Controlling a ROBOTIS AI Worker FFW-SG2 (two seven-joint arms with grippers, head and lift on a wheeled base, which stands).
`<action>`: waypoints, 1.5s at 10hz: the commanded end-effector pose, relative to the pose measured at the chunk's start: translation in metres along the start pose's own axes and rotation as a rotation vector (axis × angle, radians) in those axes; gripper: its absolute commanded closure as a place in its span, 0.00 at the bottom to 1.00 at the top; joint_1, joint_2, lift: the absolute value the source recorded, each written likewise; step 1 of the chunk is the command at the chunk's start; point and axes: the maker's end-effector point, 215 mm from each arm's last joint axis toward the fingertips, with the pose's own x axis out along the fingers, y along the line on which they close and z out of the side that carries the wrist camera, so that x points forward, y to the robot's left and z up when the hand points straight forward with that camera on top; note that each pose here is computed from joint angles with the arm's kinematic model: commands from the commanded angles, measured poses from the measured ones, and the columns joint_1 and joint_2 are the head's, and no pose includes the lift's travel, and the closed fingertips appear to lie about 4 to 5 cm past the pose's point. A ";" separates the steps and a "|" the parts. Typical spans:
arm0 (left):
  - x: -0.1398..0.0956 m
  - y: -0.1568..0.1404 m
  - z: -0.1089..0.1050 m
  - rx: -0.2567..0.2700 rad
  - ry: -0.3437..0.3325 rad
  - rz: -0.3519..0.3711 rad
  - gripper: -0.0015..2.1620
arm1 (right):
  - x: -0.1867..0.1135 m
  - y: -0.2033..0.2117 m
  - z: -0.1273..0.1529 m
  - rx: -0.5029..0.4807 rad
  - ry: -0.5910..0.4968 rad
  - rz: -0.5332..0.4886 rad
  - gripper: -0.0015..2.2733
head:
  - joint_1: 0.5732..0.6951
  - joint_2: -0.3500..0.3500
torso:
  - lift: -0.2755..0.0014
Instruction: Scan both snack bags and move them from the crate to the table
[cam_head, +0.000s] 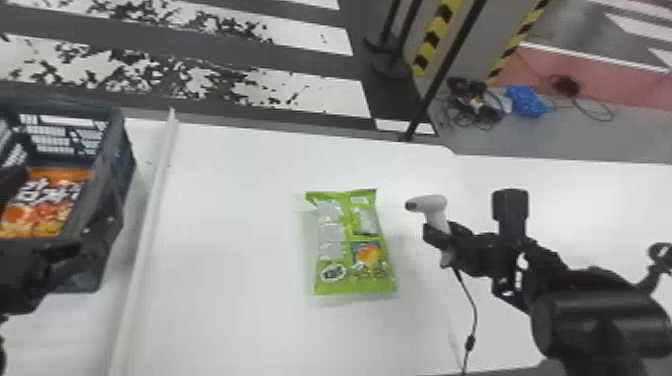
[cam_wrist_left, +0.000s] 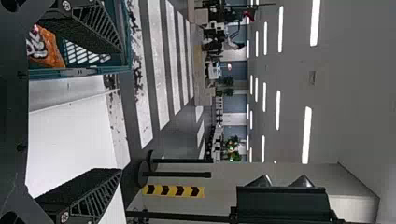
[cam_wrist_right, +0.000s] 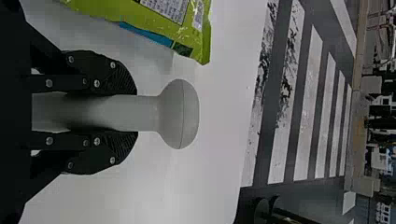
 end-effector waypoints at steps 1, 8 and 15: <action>0.000 -0.001 0.001 0.000 -0.002 -0.003 0.04 | -0.005 0.030 0.015 -0.019 -0.005 0.043 0.99 | 1.00 0.13 | 0.68; 0.000 -0.003 0.000 -0.003 -0.001 -0.003 0.04 | 0.026 0.101 0.043 -0.101 0.050 0.138 0.99 | 1.00 0.32 | 0.68; -0.002 -0.001 -0.002 -0.003 0.004 0.001 0.04 | 0.037 0.097 0.044 -0.096 0.063 0.131 0.99 | 1.00 0.34 | 0.68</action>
